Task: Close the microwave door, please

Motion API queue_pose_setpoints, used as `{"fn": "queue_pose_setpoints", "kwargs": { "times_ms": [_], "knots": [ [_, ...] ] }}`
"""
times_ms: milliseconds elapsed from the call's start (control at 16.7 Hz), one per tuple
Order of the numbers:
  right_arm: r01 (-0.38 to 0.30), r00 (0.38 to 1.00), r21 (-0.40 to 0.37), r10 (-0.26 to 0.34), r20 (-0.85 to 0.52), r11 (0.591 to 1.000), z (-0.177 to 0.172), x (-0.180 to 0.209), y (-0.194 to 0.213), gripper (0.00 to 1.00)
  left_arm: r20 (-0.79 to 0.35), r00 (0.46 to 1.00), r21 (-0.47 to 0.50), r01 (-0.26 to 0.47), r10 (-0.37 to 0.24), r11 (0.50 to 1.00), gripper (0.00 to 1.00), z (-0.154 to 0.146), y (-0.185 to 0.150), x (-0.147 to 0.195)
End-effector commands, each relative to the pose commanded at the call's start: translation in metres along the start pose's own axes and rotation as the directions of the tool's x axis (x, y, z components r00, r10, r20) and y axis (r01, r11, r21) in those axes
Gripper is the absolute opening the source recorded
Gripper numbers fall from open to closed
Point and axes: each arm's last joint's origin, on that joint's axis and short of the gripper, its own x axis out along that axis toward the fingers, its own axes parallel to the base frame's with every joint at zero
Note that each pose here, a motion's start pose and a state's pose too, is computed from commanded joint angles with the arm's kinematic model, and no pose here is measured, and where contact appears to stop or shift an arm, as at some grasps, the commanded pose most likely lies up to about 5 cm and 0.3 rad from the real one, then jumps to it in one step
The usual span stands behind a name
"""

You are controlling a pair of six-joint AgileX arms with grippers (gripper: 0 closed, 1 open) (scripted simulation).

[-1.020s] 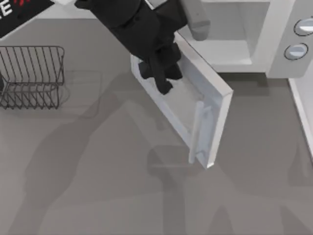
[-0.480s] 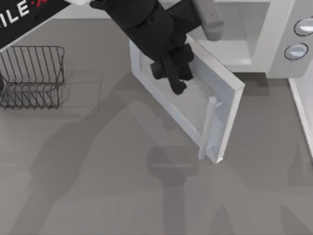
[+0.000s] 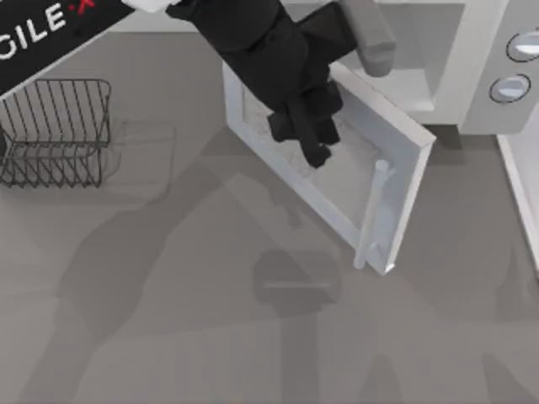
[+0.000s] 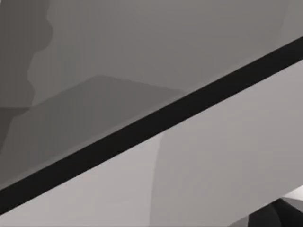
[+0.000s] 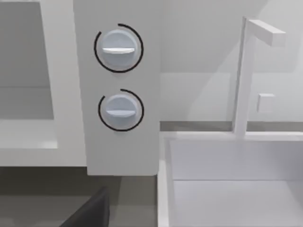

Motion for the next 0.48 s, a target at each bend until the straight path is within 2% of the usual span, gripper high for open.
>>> {"fn": "queue_pose_setpoints", "kwargs": {
  "times_ms": [180, 480],
  "knots": [
    [0.0, 1.0, 0.0, 0.0, 0.0, 1.0, 0.0, 0.0, 0.0, 1.0, -0.024, 0.999, -0.01, 0.023, -0.023, 1.0, 0.0, 0.005, -0.004, 0.011],
    [0.0, 1.0, 0.0, 0.0, 0.0, 1.0, 0.0, 0.0, 0.0, 1.0, 0.02, 0.999, 0.006, -0.03, 0.03, 1.0, 0.0, 0.016, -0.001, 0.001]
  ]
}}
